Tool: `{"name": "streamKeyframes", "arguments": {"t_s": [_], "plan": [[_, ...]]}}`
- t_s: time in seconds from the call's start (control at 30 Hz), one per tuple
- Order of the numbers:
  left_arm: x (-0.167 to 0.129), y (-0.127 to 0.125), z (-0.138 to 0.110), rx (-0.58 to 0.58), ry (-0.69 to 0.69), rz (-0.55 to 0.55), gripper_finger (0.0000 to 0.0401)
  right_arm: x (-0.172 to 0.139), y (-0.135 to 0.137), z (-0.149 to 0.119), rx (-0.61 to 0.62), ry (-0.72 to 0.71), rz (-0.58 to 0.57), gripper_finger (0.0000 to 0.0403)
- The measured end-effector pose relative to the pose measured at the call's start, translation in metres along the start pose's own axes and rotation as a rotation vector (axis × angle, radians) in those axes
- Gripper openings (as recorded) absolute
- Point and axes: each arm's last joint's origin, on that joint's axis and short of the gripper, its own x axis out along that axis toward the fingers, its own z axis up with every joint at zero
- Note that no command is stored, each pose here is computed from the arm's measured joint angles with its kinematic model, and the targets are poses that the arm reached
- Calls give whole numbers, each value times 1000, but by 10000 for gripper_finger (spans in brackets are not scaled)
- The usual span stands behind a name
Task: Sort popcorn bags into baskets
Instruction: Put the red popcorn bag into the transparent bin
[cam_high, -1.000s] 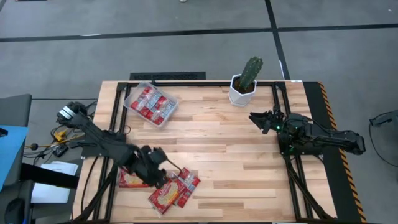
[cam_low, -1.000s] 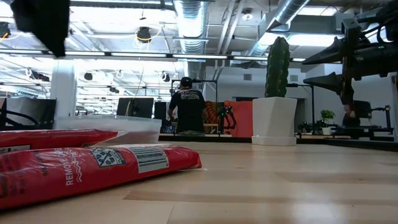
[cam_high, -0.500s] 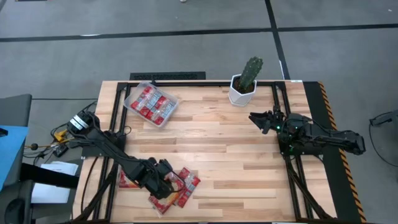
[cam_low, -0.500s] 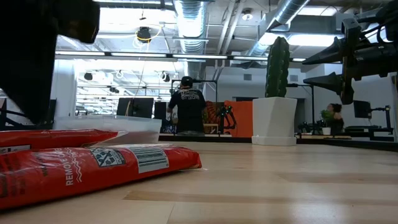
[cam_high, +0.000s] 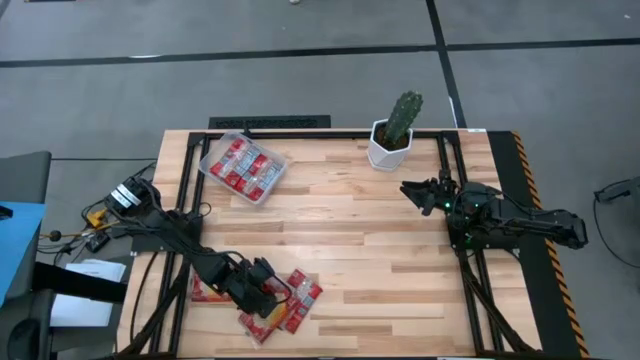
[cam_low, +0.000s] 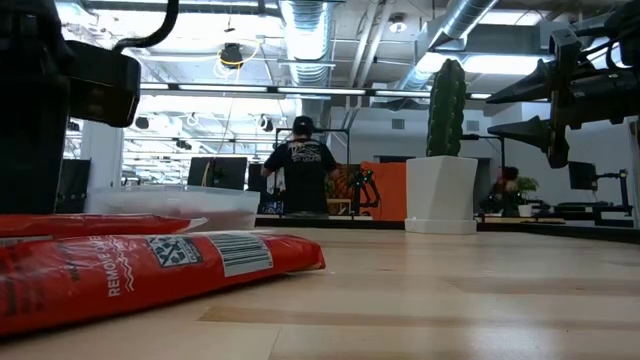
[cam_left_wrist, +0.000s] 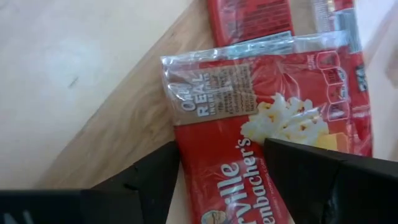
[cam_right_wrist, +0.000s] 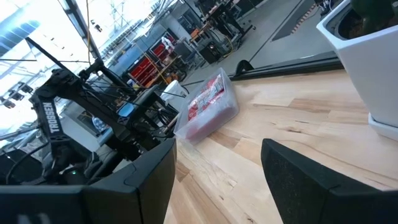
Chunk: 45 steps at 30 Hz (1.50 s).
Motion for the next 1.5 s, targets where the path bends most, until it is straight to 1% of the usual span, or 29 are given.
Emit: {"name": "streamKeyframes", "arguments": {"t_s": [0.1,0.2,0.3,0.47,0.5,0.53,0.73,0.8,0.9,1.07,1.3,1.4,1.5], "plan": [[5,6,-3,23,22,-56,226,0,0,0,0,1,0,260],[8,11,-5,14,50,-94,202,0,0,0,0,0,0,260],[10,16,-5,9,72,-102,151,0,0,0,-1,1,0,260],[12,19,-1,19,92,-97,42,0,0,0,0,0,0,260],[13,20,0,21,99,-101,24,0,0,0,0,0,0,260],[13,20,2,15,107,-106,14,0,0,0,-1,0,0,260],[7,22,15,-23,128,-121,5,0,0,0,0,0,0,260],[-1,22,24,-40,110,-135,4,0,0,0,0,0,0,260],[-14,28,37,-76,76,-114,2,0,0,0,0,0,0,260],[-43,36,63,-156,-23,-135,1,0,0,0,0,0,0,260],[-81,46,97,-280,-179,-245,0,0,0,0,0,0,0,260],[-96,57,111,-327,-240,-248,0,0,0,0,-1,0,-1,260],[-109,73,125,-343,-309,-222,0,0,0,0,-6,-1,-1,260]]}}
